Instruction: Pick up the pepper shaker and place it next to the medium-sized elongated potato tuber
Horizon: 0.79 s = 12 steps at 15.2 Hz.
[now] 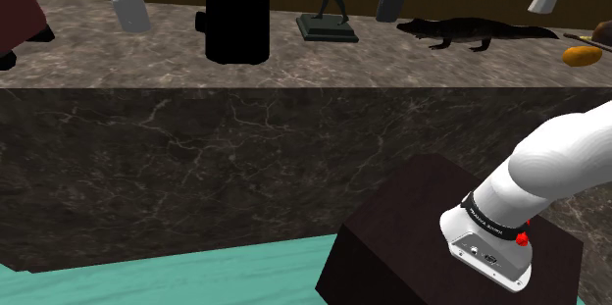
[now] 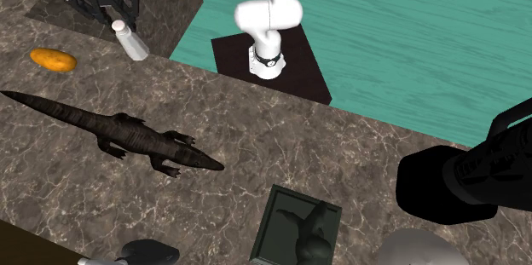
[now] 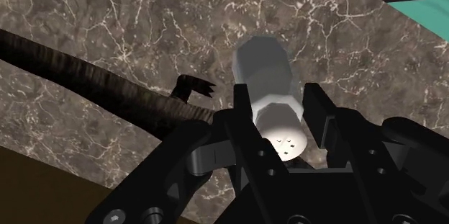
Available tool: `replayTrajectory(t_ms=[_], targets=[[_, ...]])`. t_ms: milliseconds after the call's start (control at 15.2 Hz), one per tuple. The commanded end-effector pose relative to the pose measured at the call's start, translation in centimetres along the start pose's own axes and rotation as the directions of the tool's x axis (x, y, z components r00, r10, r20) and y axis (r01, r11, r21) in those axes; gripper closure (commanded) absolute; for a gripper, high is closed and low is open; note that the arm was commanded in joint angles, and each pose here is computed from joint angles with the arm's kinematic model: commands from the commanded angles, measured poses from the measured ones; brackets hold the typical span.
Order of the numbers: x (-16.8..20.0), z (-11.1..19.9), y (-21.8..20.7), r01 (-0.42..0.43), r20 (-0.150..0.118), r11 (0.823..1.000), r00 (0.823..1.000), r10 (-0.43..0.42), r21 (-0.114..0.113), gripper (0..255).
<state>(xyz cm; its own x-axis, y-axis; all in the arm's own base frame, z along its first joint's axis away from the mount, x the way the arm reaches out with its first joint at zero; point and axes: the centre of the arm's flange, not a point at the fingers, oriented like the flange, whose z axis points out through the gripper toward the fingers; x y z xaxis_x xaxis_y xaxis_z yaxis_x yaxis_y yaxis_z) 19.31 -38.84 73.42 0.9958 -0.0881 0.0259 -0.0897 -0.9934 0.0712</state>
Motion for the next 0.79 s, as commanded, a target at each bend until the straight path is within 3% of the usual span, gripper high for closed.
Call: replayTrajectory(t_ms=[0, 726], targets=[[-1.8, 0.1, 2.2, 0.001, 0.0, 1.0, 1.0, -0.001, -0.001, 255], [-10.5, 0.6, 13.8, 0.001, 0.0, 1.0, 1.0, -0.001, -0.001, 255]])
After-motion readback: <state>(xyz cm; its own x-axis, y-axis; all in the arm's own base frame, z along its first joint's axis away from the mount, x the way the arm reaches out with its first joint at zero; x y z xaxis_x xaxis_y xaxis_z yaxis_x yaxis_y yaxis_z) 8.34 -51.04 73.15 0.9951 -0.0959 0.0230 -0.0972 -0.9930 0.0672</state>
